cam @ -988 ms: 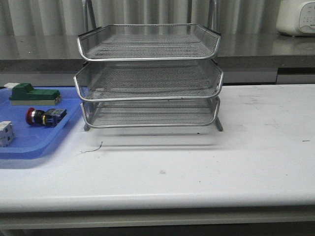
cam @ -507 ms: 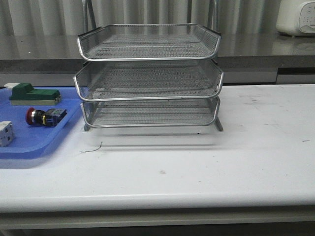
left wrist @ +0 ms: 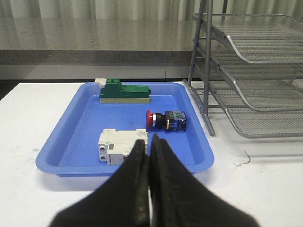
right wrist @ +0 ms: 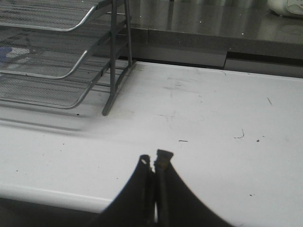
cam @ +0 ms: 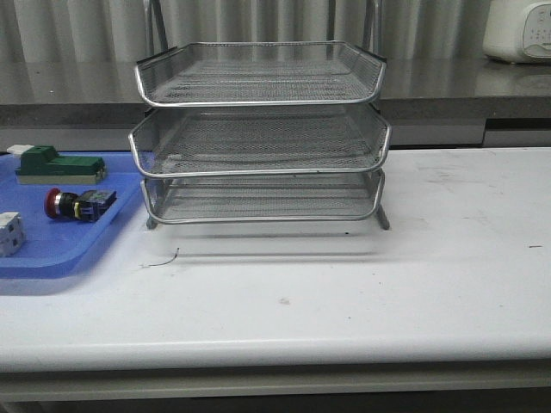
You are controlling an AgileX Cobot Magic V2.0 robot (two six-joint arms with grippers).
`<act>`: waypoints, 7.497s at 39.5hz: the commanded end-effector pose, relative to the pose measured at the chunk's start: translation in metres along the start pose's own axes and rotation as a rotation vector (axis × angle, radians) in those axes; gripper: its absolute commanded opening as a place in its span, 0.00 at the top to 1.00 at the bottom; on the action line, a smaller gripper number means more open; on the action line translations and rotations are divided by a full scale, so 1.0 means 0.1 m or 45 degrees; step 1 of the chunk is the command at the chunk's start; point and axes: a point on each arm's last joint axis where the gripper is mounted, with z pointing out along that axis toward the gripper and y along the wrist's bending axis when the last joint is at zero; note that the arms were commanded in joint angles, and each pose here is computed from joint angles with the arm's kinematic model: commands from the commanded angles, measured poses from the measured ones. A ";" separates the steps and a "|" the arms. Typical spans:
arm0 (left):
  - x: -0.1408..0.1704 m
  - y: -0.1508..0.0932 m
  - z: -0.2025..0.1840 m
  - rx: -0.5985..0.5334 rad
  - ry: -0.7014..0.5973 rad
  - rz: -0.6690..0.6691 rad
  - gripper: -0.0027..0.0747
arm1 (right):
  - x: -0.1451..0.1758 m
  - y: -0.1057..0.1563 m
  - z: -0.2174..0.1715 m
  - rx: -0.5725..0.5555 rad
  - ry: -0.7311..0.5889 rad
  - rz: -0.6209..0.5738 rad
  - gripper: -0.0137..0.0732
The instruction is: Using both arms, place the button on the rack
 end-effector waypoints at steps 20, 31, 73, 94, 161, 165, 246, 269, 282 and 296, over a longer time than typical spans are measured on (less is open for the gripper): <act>-0.99 -0.05 -0.23 0.026 -0.630 0.126 0.99 | -1.02 -0.01 -0.32 -0.008 -0.377 0.054 0.91; -1.27 -0.03 0.20 -0.013 -0.149 0.189 0.99 | -1.42 0.00 0.05 -0.062 -0.064 0.075 0.91; -1.23 -0.03 0.36 -0.009 -0.056 0.188 0.19 | -1.35 0.07 1.09 -0.148 0.438 0.601 0.18; -1.23 -0.03 0.36 -0.009 -0.056 0.188 0.19 | -1.18 0.25 2.39 -0.378 0.778 0.882 0.32; -1.23 -0.03 0.36 -0.009 -0.057 0.188 0.19 | -0.77 0.32 3.10 -0.603 0.890 0.977 0.82; -1.23 -0.03 0.36 -0.009 -0.057 0.188 0.19 | -0.76 0.26 3.08 -0.637 0.910 0.973 0.82; -1.23 -0.03 0.36 -0.009 -0.057 0.188 0.19 | -0.66 0.19 2.49 -1.000 1.541 0.577 0.87; -1.23 -0.03 0.36 -0.009 -0.057 0.188 0.19 | -0.68 0.20 2.44 -1.041 1.585 0.599 0.63; -1.23 -0.03 0.36 -0.009 -0.057 0.188 0.19 | -0.97 0.21 2.38 -1.057 1.467 0.550 0.34; -1.23 -0.03 0.36 -0.009 -0.057 0.188 0.19 | -2.03 0.17 2.15 -0.874 1.144 0.433 0.69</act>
